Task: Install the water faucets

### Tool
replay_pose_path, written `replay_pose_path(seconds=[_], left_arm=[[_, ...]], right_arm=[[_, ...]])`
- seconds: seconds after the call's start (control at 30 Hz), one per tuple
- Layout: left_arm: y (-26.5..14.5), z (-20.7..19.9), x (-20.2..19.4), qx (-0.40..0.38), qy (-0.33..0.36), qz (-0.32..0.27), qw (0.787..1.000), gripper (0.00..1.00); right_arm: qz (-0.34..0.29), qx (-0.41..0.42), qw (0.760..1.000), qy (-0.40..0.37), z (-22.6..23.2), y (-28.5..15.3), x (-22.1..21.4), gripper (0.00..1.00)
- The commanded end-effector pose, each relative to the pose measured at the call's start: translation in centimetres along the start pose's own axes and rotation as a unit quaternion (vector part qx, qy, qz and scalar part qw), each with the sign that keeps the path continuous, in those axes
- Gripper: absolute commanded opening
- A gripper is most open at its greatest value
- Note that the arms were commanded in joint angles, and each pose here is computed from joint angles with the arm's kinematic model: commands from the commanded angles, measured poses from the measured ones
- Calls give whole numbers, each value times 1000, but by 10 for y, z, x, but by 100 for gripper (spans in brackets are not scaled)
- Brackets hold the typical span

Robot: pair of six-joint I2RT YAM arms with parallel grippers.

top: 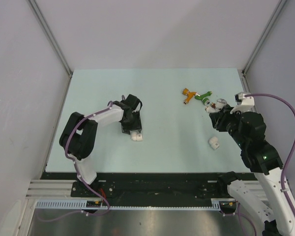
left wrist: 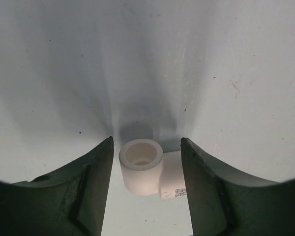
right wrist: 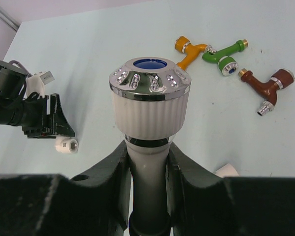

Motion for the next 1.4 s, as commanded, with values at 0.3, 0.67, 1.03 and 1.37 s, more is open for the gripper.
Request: replay_pose_path(seconds=[0.3, 0.67, 1.03, 1.37], left_arm=[[11, -3, -20, 22, -5, 13, 1000, 50], [-11, -9, -14, 5, 2, -30, 1000, 0], [-126, -27, 33, -94, 37, -216, 971, 0], [-239, -18, 25, -227, 47, -342, 911, 0]], right_arm=[[-21, 20, 1000, -4, 3, 2, 3, 0], [-16, 44, 999, -15, 6, 8, 1, 0], [-68, 302, 934, -180, 44, 13, 3, 1], [-141, 439, 827, -322, 84, 19, 5, 0]])
Point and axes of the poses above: each gripper's point midway between its finger pads, its own y axis out along the fingers, its own z axis along the line the jaws close on, x = y × z, the point moved 10 cm from there along -y, back along the fingers, and after that the axes turned 2 degrees about y, right-handed, at the moved point
